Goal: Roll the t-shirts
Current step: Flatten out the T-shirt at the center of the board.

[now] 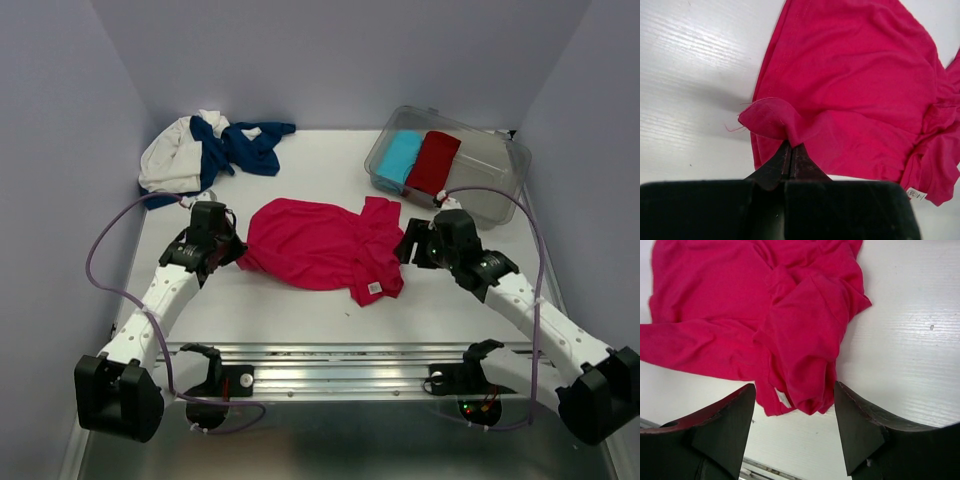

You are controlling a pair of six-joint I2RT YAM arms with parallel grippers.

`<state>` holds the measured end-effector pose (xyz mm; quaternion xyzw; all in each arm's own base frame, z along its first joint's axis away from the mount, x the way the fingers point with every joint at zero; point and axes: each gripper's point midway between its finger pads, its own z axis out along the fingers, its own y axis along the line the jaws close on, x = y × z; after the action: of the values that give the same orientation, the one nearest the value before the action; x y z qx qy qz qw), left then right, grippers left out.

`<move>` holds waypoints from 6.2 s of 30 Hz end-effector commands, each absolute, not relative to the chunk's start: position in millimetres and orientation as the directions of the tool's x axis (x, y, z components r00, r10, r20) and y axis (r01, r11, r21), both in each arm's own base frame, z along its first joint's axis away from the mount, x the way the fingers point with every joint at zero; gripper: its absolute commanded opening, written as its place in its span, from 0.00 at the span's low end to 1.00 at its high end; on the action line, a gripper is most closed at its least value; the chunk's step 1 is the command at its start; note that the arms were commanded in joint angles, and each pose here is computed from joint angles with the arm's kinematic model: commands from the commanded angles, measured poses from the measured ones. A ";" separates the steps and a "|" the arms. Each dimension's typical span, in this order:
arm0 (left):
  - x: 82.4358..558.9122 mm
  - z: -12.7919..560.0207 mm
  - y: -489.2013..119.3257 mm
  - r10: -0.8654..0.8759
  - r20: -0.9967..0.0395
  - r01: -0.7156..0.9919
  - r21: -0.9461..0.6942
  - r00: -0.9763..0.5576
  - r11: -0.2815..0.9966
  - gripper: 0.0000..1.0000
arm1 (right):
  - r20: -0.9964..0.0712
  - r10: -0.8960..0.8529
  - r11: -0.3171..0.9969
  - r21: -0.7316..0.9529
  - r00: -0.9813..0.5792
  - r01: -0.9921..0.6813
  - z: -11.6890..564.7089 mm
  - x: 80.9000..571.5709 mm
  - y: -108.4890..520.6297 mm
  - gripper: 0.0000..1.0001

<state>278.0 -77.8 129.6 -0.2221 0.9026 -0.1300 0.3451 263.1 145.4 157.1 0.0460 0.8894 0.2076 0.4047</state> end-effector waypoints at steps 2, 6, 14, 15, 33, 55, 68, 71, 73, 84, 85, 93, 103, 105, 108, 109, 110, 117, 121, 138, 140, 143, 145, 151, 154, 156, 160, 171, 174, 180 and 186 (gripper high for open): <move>294.9 156.4 -75.0 -0.517 -0.621 -0.306 -0.421 -0.589 0.854 0.00 | -0.641 0.163 0.933 0.347 -0.750 -0.094 130.9 248.7 163.3 0.70; 294.8 154.0 -73.2 -0.521 -0.618 -0.318 -0.416 -0.589 0.852 0.00 | -0.638 0.090 0.948 0.289 -0.764 -0.130 117.7 234.8 188.1 0.71; 296.9 151.8 -71.3 -0.531 -0.616 -0.337 -0.411 -0.582 0.847 0.00 | -0.595 -0.037 0.959 0.206 -0.803 -0.196 65.8 222.3 236.2 0.73; 296.4 150.9 -71.2 -0.530 -0.614 -0.338 -0.409 -0.585 0.847 0.00 | -0.593 -0.051 0.959 0.197 -0.804 -0.206 62.4 221.6 240.3 0.73; 313.4 202.4 -50.5 -0.497 -0.701 -0.339 -0.366 -0.511 0.866 0.00 | -0.752 -0.011 0.982 0.114 -0.659 -0.147 103.3 264.9 228.9 0.01; 281.1 517.6 6.8 -0.421 -0.899 -0.073 -0.431 0.117 0.899 0.00 | -0.961 0.277 0.882 0.246 0.019 -0.402 491.9 224.5 140.4 0.01; 243.6 535.1 12.4 -0.384 -0.906 -0.085 -0.403 0.176 0.911 0.00 | -0.957 0.289 0.823 0.244 0.007 -0.513 510.7 207.7 153.7 0.01; 293.0 465.8 16.5 -0.392 -0.920 -0.168 -0.390 0.019 0.905 0.00 | -0.979 0.198 0.873 0.200 -0.052 -0.444 472.4 235.9 166.0 0.01; 314.0 433.4 14.6 -0.389 -0.919 -0.181 -0.373 -0.058 0.910 0.00 | -0.988 0.126 0.890 0.153 -0.091 -0.430 444.9 250.9 177.5 0.01; 451.3 240.5 15.8 -0.446 -0.797 -0.327 -0.329 -0.408 0.886 0.15 | -0.918 -0.088 0.919 0.075 -0.388 -0.386 269.6 393.8 215.9 0.27; 451.8 228.0 14.2 -0.445 -0.767 -0.340 -0.310 -0.462 0.888 0.56 | -0.909 -0.076 0.925 0.089 -0.409 -0.369 262.9 400.9 216.1 0.55; 435.2 224.4 15.6 -0.431 -0.751 -0.359 -0.273 -0.501 0.893 0.80 | -0.861 -0.030 0.941 0.147 -0.507 -0.306 232.7 396.5 211.2 0.76; 306.3 131.1 19.2 -0.489 -0.618 -0.498 -0.176 -0.616 0.849 0.76 | -0.652 -0.066 0.892 0.302 -0.756 -0.338 132.0 299.5 221.1 0.75; 294.4 123.5 16.6 -0.514 -0.605 -0.516 -0.191 -0.608 0.835 0.74 | -0.617 -0.072 0.892 0.312 -0.784 -0.327 116.0 284.1 222.5 0.75; 290.2 105.5 5.7 -0.542 -0.569 -0.516 -0.226 -0.619 0.826 0.70 | -0.591 -0.060 0.895 0.324 -0.804 -0.305 104.6 279.4 225.1 0.72; 290.7 102.8 -4.6 -0.531 -0.558 -0.496 -0.231 -0.638 0.837 0.70 | -0.594 -0.055 0.905 0.310 -0.803 -0.292 103.3 283.4 223.5 0.70; 292.4 101.6 -8.6 -0.534 -0.549 -0.491 -0.240 -0.643 0.838 0.70 | -0.585 -0.053 0.916 0.295 -0.809 -0.273 97.1 287.4 222.3 0.66; 297.5 75.4 -9.9 -0.581 -0.499 -0.546 -0.232 -0.643 0.805 0.70 | -0.611 -0.026 0.956 0.217 -0.791 -0.198 103.5 332.7 216.9 0.64; 287.4 64.2 -4.2 -0.606 -0.487 -0.594 -0.201 -0.629 0.779 0.73 | -0.579 -0.052 0.926 0.277 -0.813 -0.257 104.7 326.6 233.2 0.64; 313.7 18.5 -20.5 -0.620 -0.414 -0.597 -0.201 -0.667 0.777 0.70 | -0.610 -0.021 0.968 0.187 -0.792 -0.170 88.2 389.9 239.1 0.64; 317.5 8.9 -24.5 -0.608 -0.389 -0.588 -0.186 -0.692 0.787 0.69 | -0.607 -0.011 0.970 0.188 -0.794 -0.157 84.1 401.2 239.1 0.61; 331.3 4.4 -31.0 -0.584 -0.381 -0.563 -0.180 -0.717 0.807 0.69 | -0.590 0.014 0.977 0.180 -0.808 -0.115 69.3 419.9 226.9 0.56; 345.0 8.6 -33.4 -0.574 -0.393 -0.549 -0.185 -0.719 0.815 0.69 | -0.573 0.010 0.982 0.160 -0.820 -0.100 54.2 425.5 222.8 0.54; 383.4 21.0 -41.2 -0.528 -0.423 -0.502 -0.182 -0.736 0.845 0.69 | -0.579 0.065 0.997 0.080 -0.813 0.024 36.0 454.4 176.5 0.52; 405.5 38.3 -43.4 -0.500 -0.460 -0.477 -0.176 -0.734 0.861 0.68 | -0.595 0.089 0.994 0.098 -0.799 0.038 46.0 465.0 169.2 0.52; 413.1 46.2 -42.7 -0.488 -0.470 -0.471 -0.162 -0.736 0.867 0.69 | -0.609 0.075 0.994 0.104 -0.789 0.014 54.6 469.7 172.6 0.53; 435.6 91.3 -37.2 -0.462 -0.552 -0.452 -0.165 -0.694 0.877 0.69 | -0.628 0.066 0.987 0.157 -0.775 -0.043 76.9 469.7 184.0 0.56; 340.5 138.4 -8.8 -0.483 -0.605 -0.522 -0.127 -0.633 0.843 0.75 | -0.627 0.122 0.931 0.340 -0.770 -0.130 117.7 423.7 202.5 0.78; 303.4 111.2 -14.0 -0.539 -0.542 -0.554 -0.154 -0.645 0.818 0.74 | -0.621 0.140 0.919 0.371 -0.772 -0.132 123.3 410.8 202.8 0.80; 260.3 65.9 -15.1 -0.627 -0.458 -0.639 -0.153 -0.630 0.754 0.74 | -0.620 0.149 0.904 0.401 -0.770 -0.148 132.5 395.6 202.8 0.82; 250.9 40.0 -14.6 -0.672 -0.424 -0.691 -0.138 -0.606 0.710 0.72 | -0.616 0.147 0.904 0.401 -0.773 -0.147 132.5 386.3 199.4 0.82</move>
<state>245.3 -15.3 44.2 -0.3478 0.9121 0.0232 0.2156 385.5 194.0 109.7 0.0027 0.9306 0.1969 0.3087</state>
